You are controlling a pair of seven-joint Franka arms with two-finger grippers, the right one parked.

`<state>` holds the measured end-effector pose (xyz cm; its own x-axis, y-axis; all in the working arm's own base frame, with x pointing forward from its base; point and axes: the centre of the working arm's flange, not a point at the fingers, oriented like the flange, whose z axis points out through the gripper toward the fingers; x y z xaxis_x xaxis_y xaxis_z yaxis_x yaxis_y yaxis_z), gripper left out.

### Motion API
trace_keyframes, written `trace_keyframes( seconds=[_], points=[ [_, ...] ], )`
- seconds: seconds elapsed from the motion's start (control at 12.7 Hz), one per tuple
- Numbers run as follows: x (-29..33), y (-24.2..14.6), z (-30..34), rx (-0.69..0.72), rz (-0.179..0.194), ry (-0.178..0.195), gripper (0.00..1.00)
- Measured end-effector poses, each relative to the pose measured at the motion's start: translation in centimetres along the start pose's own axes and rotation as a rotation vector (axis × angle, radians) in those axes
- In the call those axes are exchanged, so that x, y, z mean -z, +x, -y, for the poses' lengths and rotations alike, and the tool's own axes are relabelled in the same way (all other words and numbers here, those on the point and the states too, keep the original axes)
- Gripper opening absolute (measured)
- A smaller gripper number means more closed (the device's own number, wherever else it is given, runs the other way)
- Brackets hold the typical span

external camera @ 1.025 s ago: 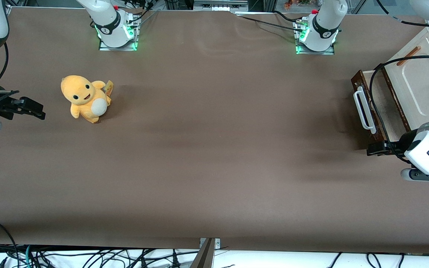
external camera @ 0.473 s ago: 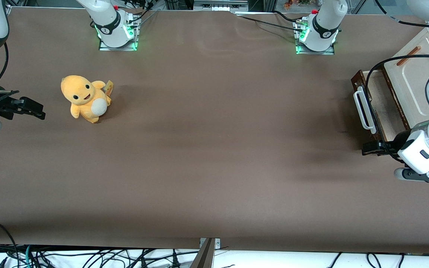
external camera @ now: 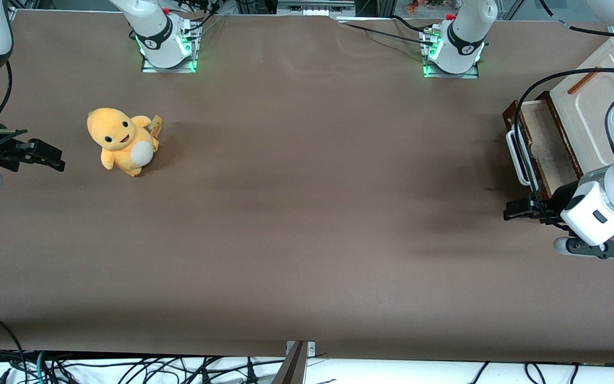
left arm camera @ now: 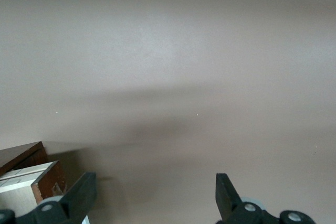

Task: Open lower drawer with left arm only

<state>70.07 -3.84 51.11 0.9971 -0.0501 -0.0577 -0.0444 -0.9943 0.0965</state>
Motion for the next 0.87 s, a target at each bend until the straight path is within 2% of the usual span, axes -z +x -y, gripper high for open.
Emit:
trace_keyframes(
  seconds=[0.16, 0.39, 0.55, 0.87],
  points=[
    [-0.06, -0.01, 0.08, -0.004, 0.001, 0.035, 1.0],
    [-0.36, -0.01, 0.34, -0.01, 0.009, 0.133, 1.0],
    [-0.42, -0.01, 0.41, -0.007, 0.01, 0.152, 1.0],
    [-0.45, 0.0, 0.93, -0.02, 0.013, 0.155, 1.0]
  ],
)
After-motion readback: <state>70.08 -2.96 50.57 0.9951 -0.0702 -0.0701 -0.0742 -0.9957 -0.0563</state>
